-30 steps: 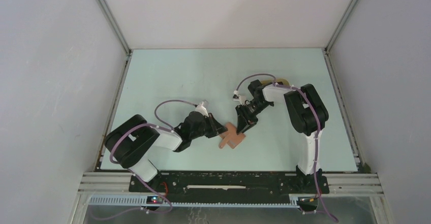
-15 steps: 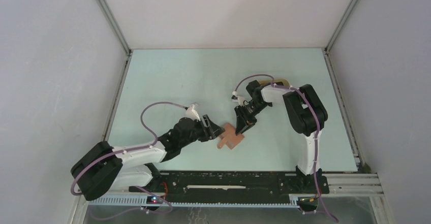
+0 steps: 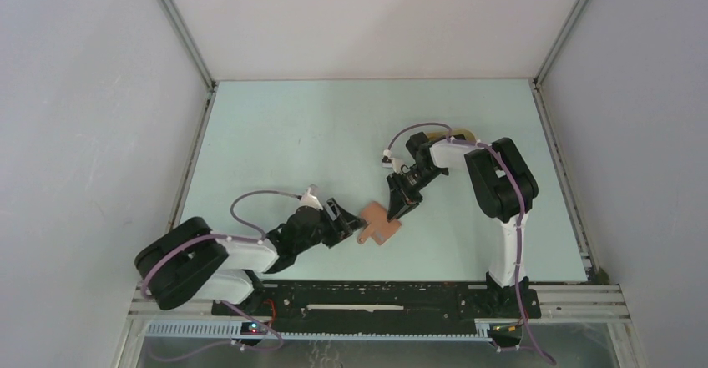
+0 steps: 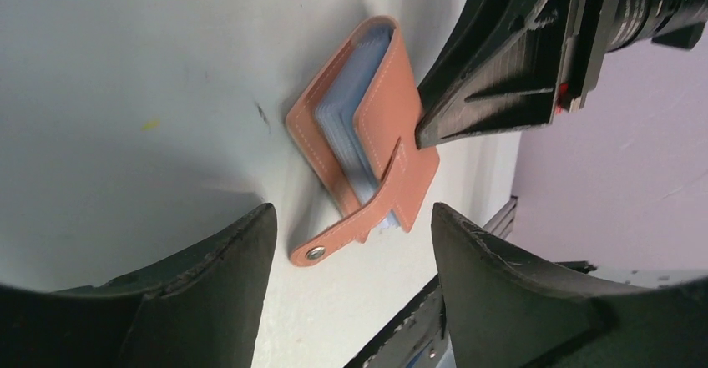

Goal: Put the credit cards into the card holder
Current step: Close the card holder at the center of the board.

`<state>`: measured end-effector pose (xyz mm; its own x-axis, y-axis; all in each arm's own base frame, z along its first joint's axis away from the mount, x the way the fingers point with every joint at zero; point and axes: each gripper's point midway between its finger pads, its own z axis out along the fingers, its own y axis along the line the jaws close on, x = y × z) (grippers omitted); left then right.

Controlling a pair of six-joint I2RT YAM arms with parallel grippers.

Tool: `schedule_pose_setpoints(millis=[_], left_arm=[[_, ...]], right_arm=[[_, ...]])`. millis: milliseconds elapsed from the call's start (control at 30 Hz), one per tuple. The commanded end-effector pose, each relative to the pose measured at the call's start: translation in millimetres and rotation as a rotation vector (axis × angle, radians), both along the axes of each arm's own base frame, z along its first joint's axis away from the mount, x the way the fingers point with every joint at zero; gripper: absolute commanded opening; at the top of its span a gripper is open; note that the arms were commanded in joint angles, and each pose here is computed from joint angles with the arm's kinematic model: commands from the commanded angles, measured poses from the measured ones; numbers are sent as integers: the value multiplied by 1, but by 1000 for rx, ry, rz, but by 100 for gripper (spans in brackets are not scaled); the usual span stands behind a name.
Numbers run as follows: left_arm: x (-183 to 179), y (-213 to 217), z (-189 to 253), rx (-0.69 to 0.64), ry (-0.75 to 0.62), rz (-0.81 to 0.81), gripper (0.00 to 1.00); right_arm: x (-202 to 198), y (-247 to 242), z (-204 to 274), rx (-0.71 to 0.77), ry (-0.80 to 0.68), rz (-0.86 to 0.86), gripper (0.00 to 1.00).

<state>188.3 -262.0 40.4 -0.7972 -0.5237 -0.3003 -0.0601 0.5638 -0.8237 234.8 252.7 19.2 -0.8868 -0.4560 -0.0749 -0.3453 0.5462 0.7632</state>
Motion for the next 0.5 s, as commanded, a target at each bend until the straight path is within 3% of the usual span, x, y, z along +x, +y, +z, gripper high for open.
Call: schedule_pose_setpoints(millis=[0,233,467], left_arm=[[13,-8,4,-104,27,91,74],[18,-18,-12,-152,72,119,78],[21,-25,-11,-136,59,108,73]], right_arm=[[5,-5,-18,-45,-41,4,30],[3,-1,-13,-11,-21,7,30],[-1,4,-7,23,-4,12,30]])
